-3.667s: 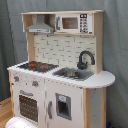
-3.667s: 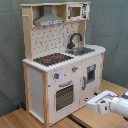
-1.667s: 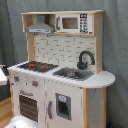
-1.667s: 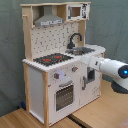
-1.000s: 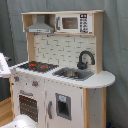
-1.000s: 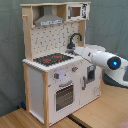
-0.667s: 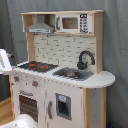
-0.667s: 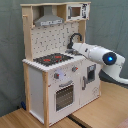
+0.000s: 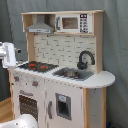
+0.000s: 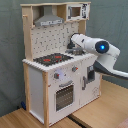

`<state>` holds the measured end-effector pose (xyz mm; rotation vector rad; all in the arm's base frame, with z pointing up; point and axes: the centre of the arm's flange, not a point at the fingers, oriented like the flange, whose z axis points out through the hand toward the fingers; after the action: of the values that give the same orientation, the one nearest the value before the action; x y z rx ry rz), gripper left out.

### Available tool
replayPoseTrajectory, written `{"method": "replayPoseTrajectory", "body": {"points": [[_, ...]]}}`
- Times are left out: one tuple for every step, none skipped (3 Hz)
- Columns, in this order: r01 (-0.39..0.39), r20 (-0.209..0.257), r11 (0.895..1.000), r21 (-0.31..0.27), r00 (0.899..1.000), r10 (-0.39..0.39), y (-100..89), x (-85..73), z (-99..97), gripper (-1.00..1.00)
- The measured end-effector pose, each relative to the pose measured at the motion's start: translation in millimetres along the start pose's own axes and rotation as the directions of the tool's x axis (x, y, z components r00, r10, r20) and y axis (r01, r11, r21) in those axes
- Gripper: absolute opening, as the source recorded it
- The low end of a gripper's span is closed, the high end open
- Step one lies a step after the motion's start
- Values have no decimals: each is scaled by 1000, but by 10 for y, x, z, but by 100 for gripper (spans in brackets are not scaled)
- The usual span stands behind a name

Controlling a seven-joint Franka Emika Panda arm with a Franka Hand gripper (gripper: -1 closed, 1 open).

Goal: Play with the kitchen

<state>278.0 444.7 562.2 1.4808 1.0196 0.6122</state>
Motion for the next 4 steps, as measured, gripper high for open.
{"method": "replayPoseTrajectory", "body": {"points": [[-76,49,993,91,996,72,197,-125,278,100],[-171,87,963,207,984,156,363,-282,675,100],[-251,113,916,314,967,227,462,-384,1021,100],[-332,145,850,408,943,298,509,-482,1342,100]]}}
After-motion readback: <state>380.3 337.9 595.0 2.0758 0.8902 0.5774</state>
